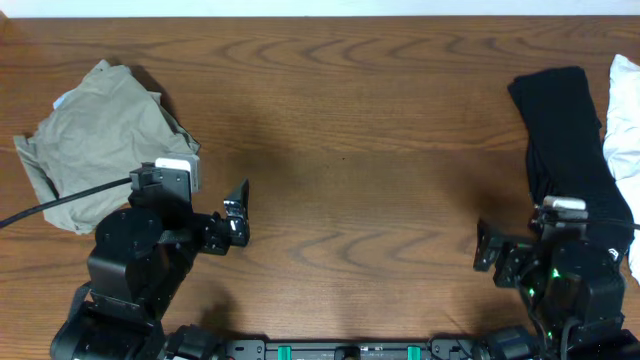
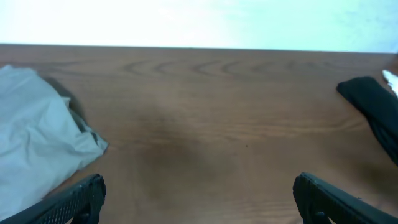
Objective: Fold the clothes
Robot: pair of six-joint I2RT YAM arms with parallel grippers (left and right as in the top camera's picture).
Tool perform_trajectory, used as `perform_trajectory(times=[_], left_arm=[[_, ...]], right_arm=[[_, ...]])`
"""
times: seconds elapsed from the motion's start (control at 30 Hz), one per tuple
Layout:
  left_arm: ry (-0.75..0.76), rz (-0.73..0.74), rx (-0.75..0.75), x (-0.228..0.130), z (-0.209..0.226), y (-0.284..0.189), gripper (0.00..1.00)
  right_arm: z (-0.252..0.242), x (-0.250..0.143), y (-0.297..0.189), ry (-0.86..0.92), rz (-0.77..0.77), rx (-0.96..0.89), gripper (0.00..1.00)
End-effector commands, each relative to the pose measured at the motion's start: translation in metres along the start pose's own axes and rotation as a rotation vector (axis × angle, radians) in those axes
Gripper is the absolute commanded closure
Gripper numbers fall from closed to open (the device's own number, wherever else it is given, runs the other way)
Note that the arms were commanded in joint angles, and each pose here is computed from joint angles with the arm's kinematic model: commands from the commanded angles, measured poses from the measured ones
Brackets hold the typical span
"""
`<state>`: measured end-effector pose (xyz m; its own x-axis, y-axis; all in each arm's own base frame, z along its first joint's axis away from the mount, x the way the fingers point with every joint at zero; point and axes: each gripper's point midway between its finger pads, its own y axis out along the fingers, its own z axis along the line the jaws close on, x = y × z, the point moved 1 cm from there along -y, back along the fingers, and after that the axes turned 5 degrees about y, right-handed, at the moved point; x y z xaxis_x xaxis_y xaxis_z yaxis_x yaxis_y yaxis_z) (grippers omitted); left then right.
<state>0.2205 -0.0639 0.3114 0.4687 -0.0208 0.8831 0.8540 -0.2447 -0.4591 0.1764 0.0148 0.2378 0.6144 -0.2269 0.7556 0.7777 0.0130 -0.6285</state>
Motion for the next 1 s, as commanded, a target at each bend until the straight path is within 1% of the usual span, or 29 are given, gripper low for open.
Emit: perform_trajectory(times=[0.0, 0.23, 0.53, 0.7, 0.8, 0.97], left_arm=[[0.006, 0.014, 0.013, -0.003, 0.002, -0.001, 0.02], [0.006, 0.058, 0.018, -0.013, 0.003, -0.001, 0.02], [0.006, 0.072, 0.020, -0.017, 0.004, -0.002, 0.02], [0.006, 0.072, 0.020, -0.017, 0.004, -0.002, 0.02], [0.006, 0.072, 0.019, -0.017, 0.004, -0.002, 0.02], [0.006, 0.072, 0.020, -0.017, 0.004, -0.002, 0.02]], right_arm=[[-0.007, -0.013, 0.001, -0.001, 0.046, -0.033, 0.01], [-0.015, -0.033, -0.001, -0.019, 0.132, -0.070, 0.01], [-0.016, -0.035, -0.002, -0.020, 0.136, -0.071, 0.01], [-0.017, -0.033, -0.006, -0.013, 0.108, -0.060, 0.01], [-0.018, -0.031, -0.014, -0.003, 0.065, -0.043, 0.01], [-0.026, -0.027, -0.034, 0.045, -0.062, -0.024, 0.01]])
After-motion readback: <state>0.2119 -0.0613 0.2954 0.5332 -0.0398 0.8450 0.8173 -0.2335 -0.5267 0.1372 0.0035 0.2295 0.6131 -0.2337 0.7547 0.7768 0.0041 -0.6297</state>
